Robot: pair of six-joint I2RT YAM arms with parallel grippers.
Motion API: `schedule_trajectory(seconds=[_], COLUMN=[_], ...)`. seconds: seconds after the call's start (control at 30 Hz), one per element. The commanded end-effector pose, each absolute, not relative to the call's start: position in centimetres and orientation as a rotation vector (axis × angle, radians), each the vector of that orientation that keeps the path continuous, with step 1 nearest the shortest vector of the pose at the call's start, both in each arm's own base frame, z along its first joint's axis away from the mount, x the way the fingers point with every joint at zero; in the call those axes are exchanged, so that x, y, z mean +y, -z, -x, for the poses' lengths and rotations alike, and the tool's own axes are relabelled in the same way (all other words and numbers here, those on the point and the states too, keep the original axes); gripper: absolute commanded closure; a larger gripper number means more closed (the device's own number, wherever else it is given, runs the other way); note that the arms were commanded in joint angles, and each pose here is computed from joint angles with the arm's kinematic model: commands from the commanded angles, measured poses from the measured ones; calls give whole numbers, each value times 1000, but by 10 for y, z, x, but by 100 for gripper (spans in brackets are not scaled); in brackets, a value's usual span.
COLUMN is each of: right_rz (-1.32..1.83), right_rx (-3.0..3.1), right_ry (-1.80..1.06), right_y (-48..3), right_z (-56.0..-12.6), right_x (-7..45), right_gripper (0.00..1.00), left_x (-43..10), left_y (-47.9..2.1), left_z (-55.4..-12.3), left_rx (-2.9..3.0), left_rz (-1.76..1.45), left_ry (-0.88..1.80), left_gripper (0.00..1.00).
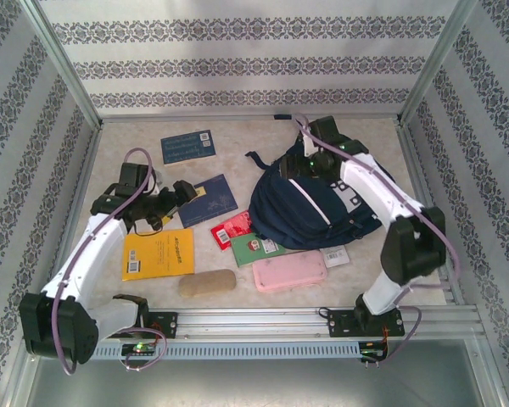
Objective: Pack books, pencil case, and school supplies into a backpack
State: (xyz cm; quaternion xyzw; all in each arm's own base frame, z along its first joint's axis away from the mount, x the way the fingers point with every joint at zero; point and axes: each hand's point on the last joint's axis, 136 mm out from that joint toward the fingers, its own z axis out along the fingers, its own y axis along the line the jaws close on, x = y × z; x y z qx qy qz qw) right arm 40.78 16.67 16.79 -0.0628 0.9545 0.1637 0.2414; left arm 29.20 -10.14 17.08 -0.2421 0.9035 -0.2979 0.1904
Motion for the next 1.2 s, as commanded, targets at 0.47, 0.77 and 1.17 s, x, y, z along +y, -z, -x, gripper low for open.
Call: schedule_trajectory(seconds=[0.47, 0.77, 1.17], right_rz=[-653, -682, -681], right_rx=[2776, 2828, 2900], right_ry=[138, 124, 162], right_y=[-136, -103, -55], right_z=[-467, -469, -463], right_x=[144, 168, 176], right_gripper=[25, 32, 82], left_x=[-107, -105, -102], left_y=[-160, -150, -144], left_z=[-319, -318, -320], left_rx=[2564, 2584, 2597], left_rz=[655, 681, 686], left_ry=[802, 777, 741], left_gripper=[0, 0, 0])
